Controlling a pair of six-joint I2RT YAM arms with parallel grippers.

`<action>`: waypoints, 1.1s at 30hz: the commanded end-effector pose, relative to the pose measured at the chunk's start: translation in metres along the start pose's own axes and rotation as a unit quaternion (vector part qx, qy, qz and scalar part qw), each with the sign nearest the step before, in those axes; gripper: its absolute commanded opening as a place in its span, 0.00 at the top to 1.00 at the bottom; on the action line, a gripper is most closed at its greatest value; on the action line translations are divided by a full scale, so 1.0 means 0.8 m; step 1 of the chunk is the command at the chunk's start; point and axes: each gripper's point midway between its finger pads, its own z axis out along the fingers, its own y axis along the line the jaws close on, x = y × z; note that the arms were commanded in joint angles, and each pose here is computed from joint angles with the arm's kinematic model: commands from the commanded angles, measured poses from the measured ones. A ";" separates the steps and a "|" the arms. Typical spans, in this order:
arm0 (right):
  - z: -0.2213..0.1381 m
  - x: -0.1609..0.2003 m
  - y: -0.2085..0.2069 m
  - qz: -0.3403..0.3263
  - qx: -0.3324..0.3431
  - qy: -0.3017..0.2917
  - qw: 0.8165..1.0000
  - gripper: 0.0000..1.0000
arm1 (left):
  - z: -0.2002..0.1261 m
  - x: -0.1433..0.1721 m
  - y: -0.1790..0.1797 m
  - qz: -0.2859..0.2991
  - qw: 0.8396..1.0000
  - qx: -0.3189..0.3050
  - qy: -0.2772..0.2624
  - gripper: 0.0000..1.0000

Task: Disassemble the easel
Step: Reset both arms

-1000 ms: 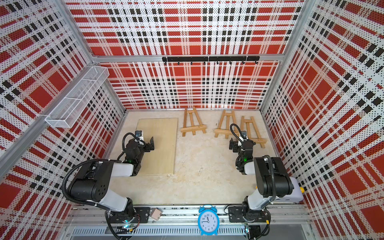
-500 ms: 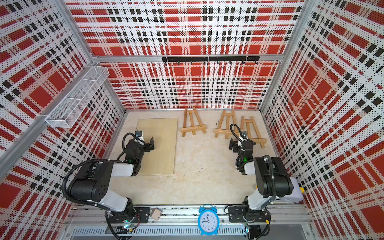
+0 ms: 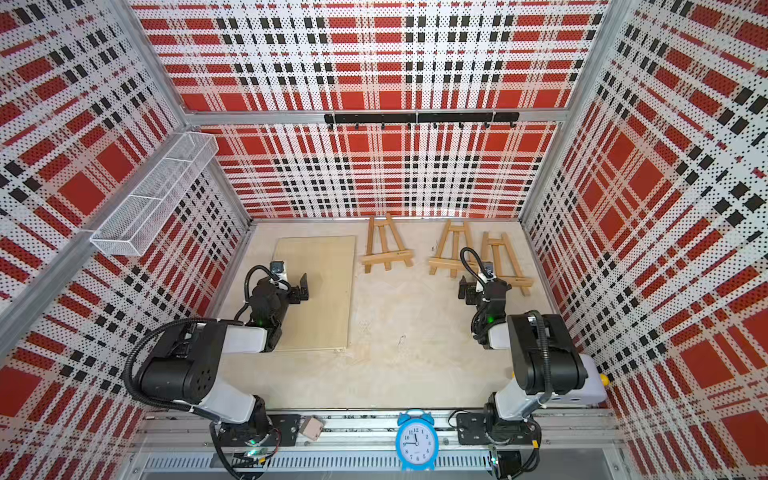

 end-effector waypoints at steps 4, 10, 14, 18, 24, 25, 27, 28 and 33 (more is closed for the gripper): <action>-0.003 -0.011 0.001 -0.006 0.000 -0.018 1.000 0.00 | 0.001 0.001 -0.001 0.003 1.000 0.002 -0.001 0.01; -0.003 -0.011 0.001 -0.006 0.000 -0.018 1.000 0.00 | 0.001 0.001 -0.002 0.003 1.000 0.003 -0.001 0.00; -0.003 -0.011 0.001 -0.006 0.000 -0.019 1.000 0.00 | 0.001 0.001 -0.002 0.003 1.000 0.003 0.000 0.01; -0.003 -0.011 0.001 -0.006 0.000 -0.018 1.000 0.00 | 0.001 0.001 -0.001 0.003 1.000 0.002 0.000 0.01; -0.003 -0.011 0.001 -0.006 0.000 -0.018 1.000 0.00 | 0.001 0.000 -0.002 0.003 1.000 0.003 -0.002 0.01; -0.003 -0.011 0.001 -0.006 -0.001 -0.019 1.000 0.00 | 0.001 0.000 -0.002 0.003 1.000 0.003 -0.001 0.01; -0.003 -0.013 0.001 -0.006 -0.001 -0.020 1.000 0.00 | 0.001 0.001 -0.002 0.002 1.000 0.004 0.000 0.01; -0.003 -0.012 0.001 -0.006 0.000 -0.019 1.000 0.00 | 0.001 0.001 -0.001 0.002 1.000 0.004 0.000 0.01; -0.003 -0.011 0.001 -0.006 0.000 -0.018 1.000 0.00 | 0.001 0.000 -0.004 0.002 1.000 0.007 -0.001 0.01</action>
